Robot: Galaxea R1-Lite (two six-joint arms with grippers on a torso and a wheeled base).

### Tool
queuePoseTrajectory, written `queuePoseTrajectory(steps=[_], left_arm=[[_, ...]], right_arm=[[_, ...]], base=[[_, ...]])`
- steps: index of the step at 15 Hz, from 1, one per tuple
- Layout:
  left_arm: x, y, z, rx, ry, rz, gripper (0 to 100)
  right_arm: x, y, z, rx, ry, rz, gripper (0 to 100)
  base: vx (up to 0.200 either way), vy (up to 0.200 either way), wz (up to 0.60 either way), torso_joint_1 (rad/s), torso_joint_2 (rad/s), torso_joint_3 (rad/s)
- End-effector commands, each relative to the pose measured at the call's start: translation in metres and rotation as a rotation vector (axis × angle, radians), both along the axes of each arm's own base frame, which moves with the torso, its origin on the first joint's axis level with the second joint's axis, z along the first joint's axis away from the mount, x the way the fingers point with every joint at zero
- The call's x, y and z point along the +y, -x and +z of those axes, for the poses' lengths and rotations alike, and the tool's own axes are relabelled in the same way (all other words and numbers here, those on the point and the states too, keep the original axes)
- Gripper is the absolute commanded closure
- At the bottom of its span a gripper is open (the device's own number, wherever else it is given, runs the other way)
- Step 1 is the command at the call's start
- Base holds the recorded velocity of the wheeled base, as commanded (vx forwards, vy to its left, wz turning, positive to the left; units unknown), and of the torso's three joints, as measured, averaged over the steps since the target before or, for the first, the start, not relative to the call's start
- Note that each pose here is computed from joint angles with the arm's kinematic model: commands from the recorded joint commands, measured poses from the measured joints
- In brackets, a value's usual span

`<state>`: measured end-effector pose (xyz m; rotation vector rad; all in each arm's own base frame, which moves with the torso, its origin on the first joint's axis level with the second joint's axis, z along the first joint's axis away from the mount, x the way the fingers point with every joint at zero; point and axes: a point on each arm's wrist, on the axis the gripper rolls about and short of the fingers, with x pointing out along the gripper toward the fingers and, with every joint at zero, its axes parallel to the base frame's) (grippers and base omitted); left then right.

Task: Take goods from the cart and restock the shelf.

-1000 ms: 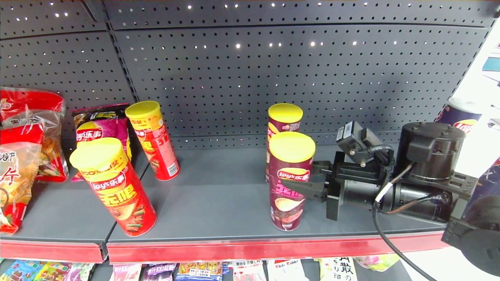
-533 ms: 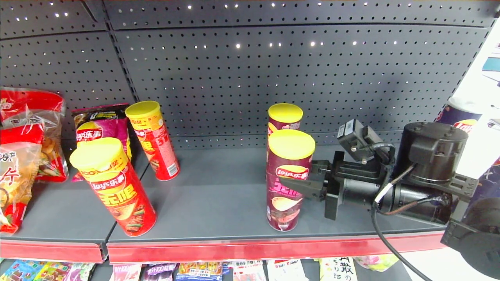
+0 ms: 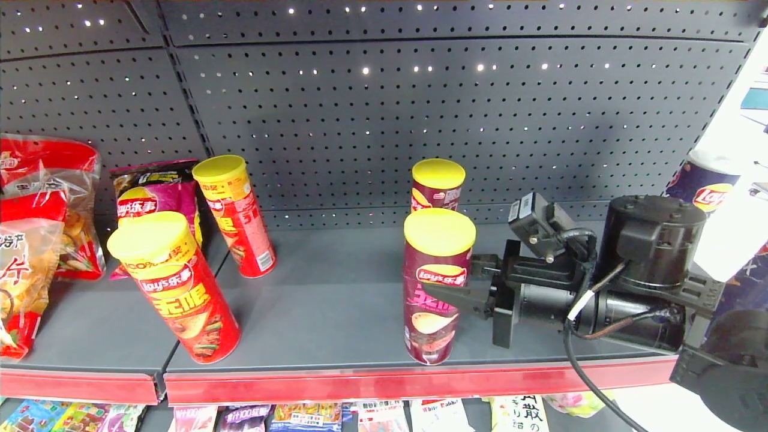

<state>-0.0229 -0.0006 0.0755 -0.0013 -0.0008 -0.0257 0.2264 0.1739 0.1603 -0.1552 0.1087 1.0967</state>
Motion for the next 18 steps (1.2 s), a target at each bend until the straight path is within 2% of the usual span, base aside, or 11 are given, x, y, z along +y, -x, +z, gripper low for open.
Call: queuePoseTrajectory(steps=[1,10,11,18], left_arm=[[0.0,-0.0001,0.0,0.001,0.0,0.0,0],[0.0,-0.0001,0.0,0.001,0.0,0.0,0],[0.0,-0.0001,0.0,0.001,0.0,0.0,0],[0.0,-0.0001,0.0,0.001,0.0,0.0,0]], right_arm=[[0.0006,0.0,-0.0016,0.004,0.004,0.003,100],[0.0013,0.0021,-0.0031,0.009,0.008,0.01,100],[0.0011,0.0023,-0.0034,0.011,0.009,0.01,0],[-0.0009,0.0051,-0.0014,-0.008,0.0,0.011,0]], base=[[0.0,0.0,0.0,0.0,0.0,0.0],[0.0,0.0,0.0,0.0,0.0,0.0],[0.0,0.0,0.0,0.0,0.0,0.0],[0.0,0.0,0.0,0.0,0.0,0.0]])
